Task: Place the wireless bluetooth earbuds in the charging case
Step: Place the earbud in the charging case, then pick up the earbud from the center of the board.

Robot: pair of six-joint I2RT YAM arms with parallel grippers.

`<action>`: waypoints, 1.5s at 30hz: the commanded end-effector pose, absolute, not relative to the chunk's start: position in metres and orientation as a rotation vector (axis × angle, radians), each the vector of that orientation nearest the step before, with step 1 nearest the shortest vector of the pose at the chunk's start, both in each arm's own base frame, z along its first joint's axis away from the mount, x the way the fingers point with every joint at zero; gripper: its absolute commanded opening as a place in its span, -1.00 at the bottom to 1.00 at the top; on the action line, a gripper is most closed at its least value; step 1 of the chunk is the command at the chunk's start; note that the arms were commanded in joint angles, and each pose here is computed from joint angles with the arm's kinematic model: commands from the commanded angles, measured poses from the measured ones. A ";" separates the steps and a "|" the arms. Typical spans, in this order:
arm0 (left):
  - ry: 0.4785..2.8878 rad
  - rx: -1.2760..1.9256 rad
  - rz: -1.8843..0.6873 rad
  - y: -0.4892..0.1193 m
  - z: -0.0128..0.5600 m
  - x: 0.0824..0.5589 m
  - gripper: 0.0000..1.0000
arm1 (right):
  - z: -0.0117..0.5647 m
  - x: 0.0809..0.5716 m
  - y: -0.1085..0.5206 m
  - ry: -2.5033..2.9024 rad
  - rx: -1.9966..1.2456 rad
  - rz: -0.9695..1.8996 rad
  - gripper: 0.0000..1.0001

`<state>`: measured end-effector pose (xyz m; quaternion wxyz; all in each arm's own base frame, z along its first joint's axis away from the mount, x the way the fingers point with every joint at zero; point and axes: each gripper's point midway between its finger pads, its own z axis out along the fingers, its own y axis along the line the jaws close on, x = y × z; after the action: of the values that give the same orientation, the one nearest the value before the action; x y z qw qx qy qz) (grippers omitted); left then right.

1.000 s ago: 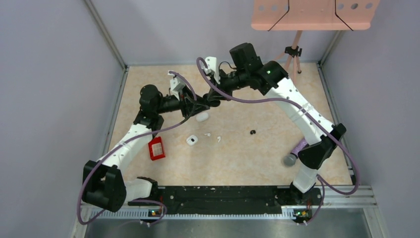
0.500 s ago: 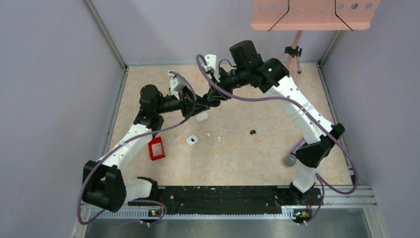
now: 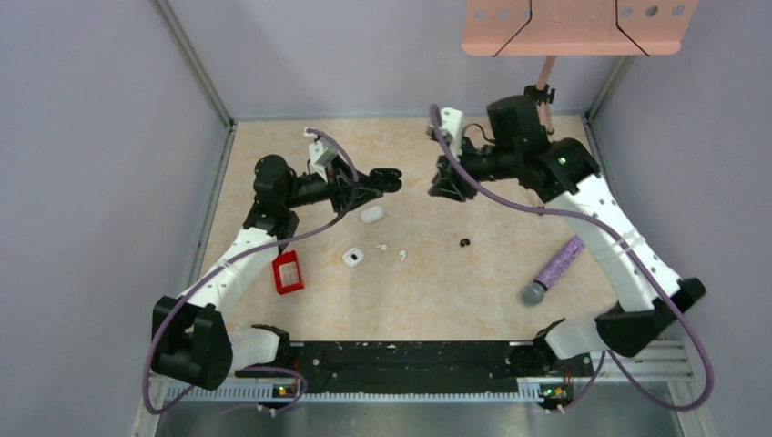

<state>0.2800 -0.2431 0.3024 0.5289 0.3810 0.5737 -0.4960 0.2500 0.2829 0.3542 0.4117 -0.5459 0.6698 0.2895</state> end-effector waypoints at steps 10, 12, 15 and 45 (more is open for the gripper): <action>1.366 0.832 -1.120 -0.224 0.320 0.282 -1.00 | 0.177 0.281 0.195 2.249 -1.000 0.429 -0.52; 1.372 0.824 -1.109 -0.221 0.321 0.282 -1.00 | 0.154 0.293 0.186 2.331 -0.934 0.333 -0.53; 1.384 0.811 -1.094 -0.218 0.320 0.283 -1.00 | 0.129 0.295 0.183 2.421 -0.859 0.319 -0.53; 1.403 0.718 -1.021 -0.199 0.314 0.284 -1.00 | 0.026 0.326 0.164 2.746 -0.607 0.090 -0.42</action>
<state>0.2864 -0.2024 0.3045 0.5694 0.3041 0.6179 -0.4489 0.3072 0.1565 0.0205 0.1398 -0.2163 0.9660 0.0218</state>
